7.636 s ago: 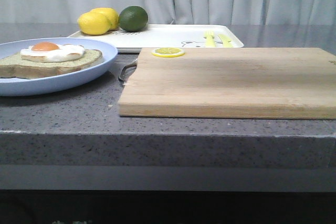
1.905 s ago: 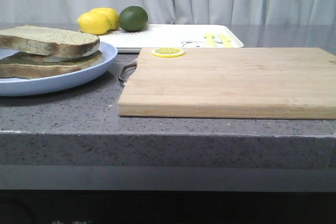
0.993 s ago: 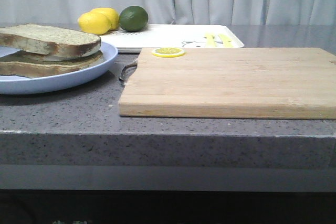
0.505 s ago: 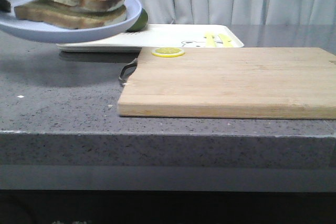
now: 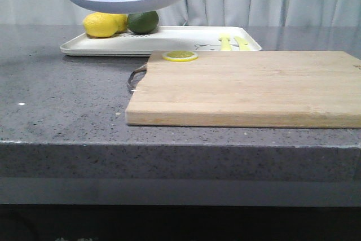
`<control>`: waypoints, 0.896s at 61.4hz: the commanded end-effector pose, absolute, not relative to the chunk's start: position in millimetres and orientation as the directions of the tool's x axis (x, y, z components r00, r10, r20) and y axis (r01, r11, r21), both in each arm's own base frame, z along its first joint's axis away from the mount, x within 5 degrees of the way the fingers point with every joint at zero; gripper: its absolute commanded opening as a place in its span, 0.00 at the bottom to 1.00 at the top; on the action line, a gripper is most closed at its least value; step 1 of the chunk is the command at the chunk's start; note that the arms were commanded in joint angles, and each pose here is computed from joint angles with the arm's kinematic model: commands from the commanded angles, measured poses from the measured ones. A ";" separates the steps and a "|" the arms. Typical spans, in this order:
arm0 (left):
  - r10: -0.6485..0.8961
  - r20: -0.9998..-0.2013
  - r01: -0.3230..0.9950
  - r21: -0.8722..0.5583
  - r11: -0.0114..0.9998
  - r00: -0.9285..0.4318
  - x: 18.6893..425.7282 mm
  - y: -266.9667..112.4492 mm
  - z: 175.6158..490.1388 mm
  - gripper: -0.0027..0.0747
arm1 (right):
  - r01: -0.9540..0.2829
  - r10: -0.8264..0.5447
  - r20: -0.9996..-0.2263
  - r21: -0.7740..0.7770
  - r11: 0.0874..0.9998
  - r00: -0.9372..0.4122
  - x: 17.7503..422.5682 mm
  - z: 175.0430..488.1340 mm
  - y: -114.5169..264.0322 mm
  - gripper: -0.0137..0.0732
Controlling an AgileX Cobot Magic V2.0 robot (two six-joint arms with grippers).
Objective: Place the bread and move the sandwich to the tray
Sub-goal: 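Lift the plate and lower it onto the white tray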
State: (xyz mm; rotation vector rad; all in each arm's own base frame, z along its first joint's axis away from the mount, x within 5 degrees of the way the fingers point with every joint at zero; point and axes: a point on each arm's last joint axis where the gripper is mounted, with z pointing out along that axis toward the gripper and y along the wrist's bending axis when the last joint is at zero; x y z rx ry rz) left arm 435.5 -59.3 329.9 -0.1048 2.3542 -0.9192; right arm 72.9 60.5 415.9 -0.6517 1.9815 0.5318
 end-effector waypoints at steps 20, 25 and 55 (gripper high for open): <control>-0.399 -0.455 0.080 -0.733 0.676 -0.796 466.5 -65.6 331.5 0.01 | -0.631 -0.169 -0.920 0.101 0.769 -0.353 73.8 428.3 60.4 0.52; -0.405 -0.439 0.063 -0.737 0.673 -0.802 469.8 -65.6 324.4 0.01 | -0.631 -0.169 -0.920 0.101 0.769 -0.353 73.8 428.3 60.4 0.52; -0.452 -0.419 0.014 -0.745 0.666 -0.788 474.0 -63.3 320.3 0.01 | -0.631 -0.169 -0.920 0.101 0.769 -0.353 73.8 428.3 60.4 0.52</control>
